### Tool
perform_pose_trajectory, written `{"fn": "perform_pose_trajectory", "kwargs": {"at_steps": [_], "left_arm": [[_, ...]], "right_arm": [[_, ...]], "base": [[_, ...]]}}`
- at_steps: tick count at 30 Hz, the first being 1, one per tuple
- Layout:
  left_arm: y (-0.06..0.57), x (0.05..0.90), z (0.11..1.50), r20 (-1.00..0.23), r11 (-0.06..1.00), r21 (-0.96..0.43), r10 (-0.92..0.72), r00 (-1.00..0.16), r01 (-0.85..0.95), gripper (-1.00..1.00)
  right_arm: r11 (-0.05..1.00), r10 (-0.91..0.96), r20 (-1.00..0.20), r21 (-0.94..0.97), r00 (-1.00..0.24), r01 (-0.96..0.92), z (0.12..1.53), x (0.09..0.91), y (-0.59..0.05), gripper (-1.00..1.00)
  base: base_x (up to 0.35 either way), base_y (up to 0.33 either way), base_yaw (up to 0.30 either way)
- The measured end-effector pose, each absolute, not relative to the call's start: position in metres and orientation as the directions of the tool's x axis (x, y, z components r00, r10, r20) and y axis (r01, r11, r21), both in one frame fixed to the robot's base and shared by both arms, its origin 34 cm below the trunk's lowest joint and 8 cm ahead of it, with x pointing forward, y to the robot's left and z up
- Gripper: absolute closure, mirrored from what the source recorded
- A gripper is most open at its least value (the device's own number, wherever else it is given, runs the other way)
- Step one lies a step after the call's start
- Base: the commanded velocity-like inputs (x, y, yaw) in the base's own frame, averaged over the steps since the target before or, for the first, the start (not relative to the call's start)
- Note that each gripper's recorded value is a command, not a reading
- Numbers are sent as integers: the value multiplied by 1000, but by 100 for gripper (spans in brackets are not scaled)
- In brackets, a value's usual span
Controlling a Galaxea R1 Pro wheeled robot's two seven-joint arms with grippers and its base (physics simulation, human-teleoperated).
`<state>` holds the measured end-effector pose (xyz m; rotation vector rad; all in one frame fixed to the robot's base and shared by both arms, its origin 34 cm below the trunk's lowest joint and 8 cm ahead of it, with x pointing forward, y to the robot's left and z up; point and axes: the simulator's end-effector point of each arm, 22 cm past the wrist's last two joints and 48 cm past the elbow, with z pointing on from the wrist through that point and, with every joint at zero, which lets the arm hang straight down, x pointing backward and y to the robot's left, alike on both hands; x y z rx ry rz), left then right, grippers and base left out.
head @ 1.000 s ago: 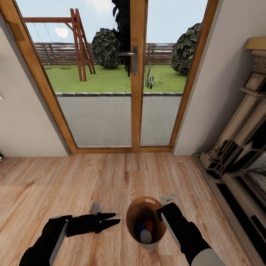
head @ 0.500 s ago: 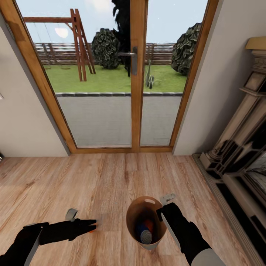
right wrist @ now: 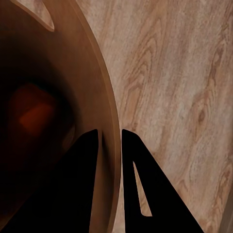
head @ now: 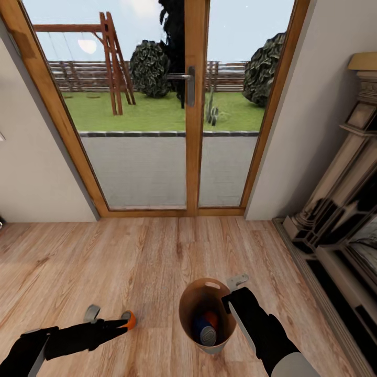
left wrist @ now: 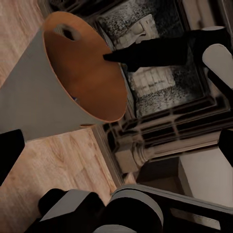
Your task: Put the three can of soda from the living room inside the tash can in the kitchen.
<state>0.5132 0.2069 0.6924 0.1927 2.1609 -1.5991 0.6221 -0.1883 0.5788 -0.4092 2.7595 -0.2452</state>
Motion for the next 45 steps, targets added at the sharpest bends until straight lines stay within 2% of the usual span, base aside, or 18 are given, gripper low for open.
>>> {"fn": "perform_pose_trajectory", "kwargs": {"at_steps": [4, 9, 12, 17, 23, 45], "left_arm": [[217, 512, 684, -429, 350, -866, -152, -890, 358, -100], [241, 517, 648, -454, 500, -800, -143, -879, 332, -100], [250, 519, 633, -459, 557, -769, -142, -877, 312, -100], [265, 522, 625, -454, 595, -757, -183, -872, 270, -100], [304, 541, 605, -508, 735, -646, -215, -834, 205, -100], [308, 547, 614, -551, 753, -619, -213, -807, 224, -100]], "right_arm": [[944, -308, -306, -216, -901, -249, 579, 622, -188, 100], [943, -309, -305, -218, -901, -250, 579, 622, -190, 100], [944, -307, -305, -215, -901, -249, 579, 622, -189, 100], [944, -308, -306, -217, -901, -249, 579, 623, -189, 100], [944, -308, -314, -217, -898, -247, 583, 625, -189, 100], [944, -307, -346, -225, -887, -240, 600, 632, -189, 100]], "base": [[0, 0, 0], [0, 0, 0], [0, 0, 0], [0, 0, 0], [0, 0, 0], [0, 0, 0]]}}
